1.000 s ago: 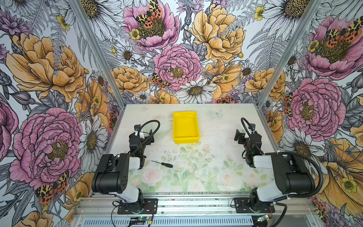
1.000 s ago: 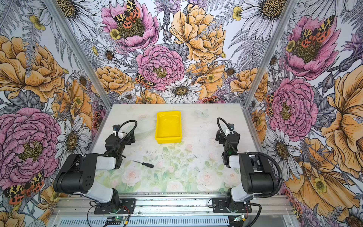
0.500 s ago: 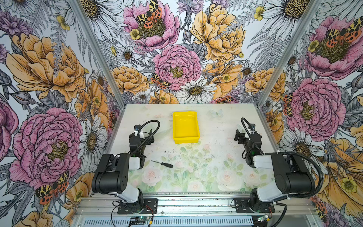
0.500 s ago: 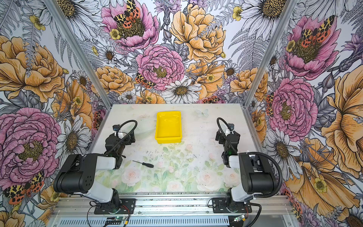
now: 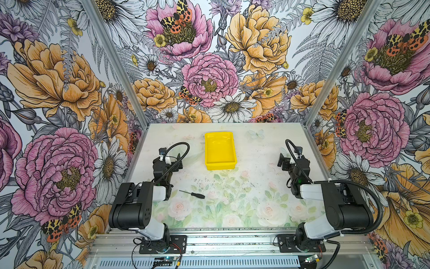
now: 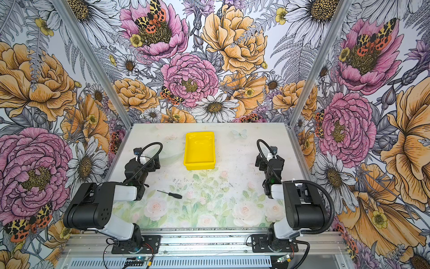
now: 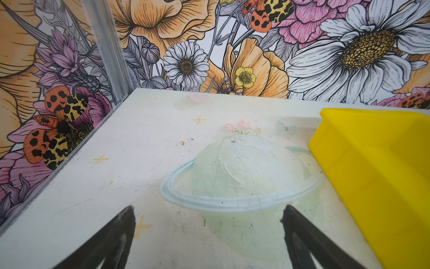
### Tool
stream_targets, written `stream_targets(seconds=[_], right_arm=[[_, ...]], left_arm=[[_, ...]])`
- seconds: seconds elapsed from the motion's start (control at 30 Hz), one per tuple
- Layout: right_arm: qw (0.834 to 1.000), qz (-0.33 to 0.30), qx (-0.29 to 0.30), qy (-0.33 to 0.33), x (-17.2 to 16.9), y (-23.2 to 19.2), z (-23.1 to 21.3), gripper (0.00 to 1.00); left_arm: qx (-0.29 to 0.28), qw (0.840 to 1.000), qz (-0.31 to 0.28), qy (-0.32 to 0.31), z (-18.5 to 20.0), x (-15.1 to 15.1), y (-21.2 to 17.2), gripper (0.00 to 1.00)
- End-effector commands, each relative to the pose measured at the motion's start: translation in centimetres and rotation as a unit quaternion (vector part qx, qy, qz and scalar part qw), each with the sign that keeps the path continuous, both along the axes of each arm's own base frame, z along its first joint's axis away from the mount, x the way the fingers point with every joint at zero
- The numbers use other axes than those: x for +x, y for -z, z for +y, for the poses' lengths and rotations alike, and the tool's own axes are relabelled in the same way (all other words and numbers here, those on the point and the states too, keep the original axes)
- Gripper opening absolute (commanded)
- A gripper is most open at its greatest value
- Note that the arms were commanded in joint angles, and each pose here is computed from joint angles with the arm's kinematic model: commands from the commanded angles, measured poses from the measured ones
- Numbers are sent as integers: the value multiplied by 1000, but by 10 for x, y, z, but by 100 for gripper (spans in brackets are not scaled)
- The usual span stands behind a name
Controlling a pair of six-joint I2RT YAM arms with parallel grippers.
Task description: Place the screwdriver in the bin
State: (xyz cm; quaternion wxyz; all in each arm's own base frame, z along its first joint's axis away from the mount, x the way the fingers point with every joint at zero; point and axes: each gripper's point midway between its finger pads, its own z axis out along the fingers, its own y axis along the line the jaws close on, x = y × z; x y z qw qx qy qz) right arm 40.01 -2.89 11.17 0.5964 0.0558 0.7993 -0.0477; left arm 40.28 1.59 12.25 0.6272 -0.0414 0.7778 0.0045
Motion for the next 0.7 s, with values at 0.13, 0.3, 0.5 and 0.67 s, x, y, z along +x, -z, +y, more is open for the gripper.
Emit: stream_targets(seconds=[0.13,0.3,0.5,0.67], right_arm=[[1000,-6,-7,-1,1,-1,0,100],[1000,-8,-7,-1,1,-2,1,100],[1000,2,-7,-17,2,-11,5,100],[1000,-1,-8,-15,-2,-17,4,99]], left_arm=[[-4,1000,-9,4,0,4,-6,99],[-2,1000,-5,6,-1,5,-7,99],[-14,999,43,-16,7,9,-20,99],[-18,998,61,-13,0,-6,-21,99]])
